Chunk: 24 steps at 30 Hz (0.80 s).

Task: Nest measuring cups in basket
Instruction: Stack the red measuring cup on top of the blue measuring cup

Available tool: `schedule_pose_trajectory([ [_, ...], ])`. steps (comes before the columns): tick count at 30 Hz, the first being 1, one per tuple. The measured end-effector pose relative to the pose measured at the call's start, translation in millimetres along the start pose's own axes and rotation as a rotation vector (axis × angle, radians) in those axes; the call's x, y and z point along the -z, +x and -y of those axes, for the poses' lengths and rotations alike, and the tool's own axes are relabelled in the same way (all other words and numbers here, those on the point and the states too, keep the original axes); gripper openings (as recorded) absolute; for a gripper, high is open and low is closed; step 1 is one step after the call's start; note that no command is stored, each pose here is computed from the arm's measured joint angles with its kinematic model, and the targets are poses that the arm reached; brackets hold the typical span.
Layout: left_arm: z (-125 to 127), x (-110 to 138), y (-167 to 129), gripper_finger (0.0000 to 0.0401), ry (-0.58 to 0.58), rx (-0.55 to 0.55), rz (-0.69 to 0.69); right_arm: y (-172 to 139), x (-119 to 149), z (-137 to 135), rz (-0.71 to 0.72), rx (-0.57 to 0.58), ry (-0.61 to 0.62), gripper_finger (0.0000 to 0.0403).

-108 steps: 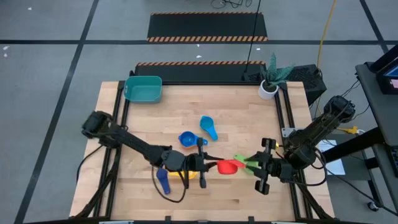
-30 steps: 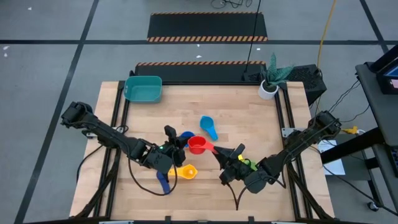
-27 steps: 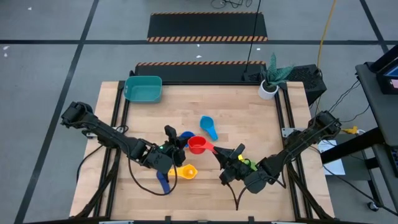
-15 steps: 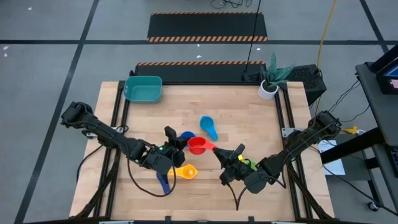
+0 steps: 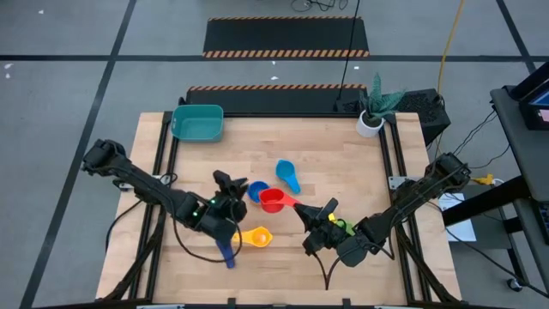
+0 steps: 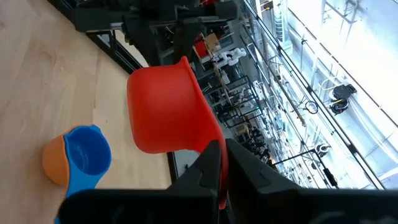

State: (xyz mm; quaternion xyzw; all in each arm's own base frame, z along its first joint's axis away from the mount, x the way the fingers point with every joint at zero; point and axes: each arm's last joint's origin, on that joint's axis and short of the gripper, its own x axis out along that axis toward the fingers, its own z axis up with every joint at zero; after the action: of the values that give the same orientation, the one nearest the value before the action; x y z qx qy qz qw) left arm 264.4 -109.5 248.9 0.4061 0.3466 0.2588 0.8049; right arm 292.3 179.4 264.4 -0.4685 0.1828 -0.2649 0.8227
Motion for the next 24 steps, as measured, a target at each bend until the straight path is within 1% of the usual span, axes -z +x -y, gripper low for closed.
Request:
schedule_pose_trajectory([
  [3, -8, 13, 0, 0.0158, -0.062, -0.015, -0.066, 1, 0, 0, -0.003, 0.002, 0.001, 0.0001],
  [6, -16, 26, -3, 0.0178, -0.138, -0.012, -0.117, 4, 2, 0, -0.005, -0.003, 0.017, 0.0001],
  [11, -30, 38, -11, 0.0186, -0.272, 0.051, -0.166, 19, 9, -5, 0.052, -0.113, 0.028, 0.0001],
  [14, -35, 41, -14, 0.0186, -0.328, 0.084, -0.168, 32, 23, -10, 0.034, -0.126, 0.044, 0.0],
  [17, -39, 42, -18, 0.0186, -0.369, 0.107, -0.16, 41, 42, -17, -0.007, -0.115, 0.014, 0.0],
  [19, -39, 42, -19, 0.0186, -0.379, 0.126, -0.161, 47, 52, -20, 0.003, -0.124, -0.002, 0.0],
  [21, -37, 42, -21, 0.0186, -0.374, 0.142, -0.158, 53, 59, -21, 0.046, -0.137, 0.008, 0.0],
  [24, -37, 41, -22, 0.0186, -0.364, 0.148, -0.153, 63, 68, -19, 0.14, -0.156, 0.068, 0.0],
])
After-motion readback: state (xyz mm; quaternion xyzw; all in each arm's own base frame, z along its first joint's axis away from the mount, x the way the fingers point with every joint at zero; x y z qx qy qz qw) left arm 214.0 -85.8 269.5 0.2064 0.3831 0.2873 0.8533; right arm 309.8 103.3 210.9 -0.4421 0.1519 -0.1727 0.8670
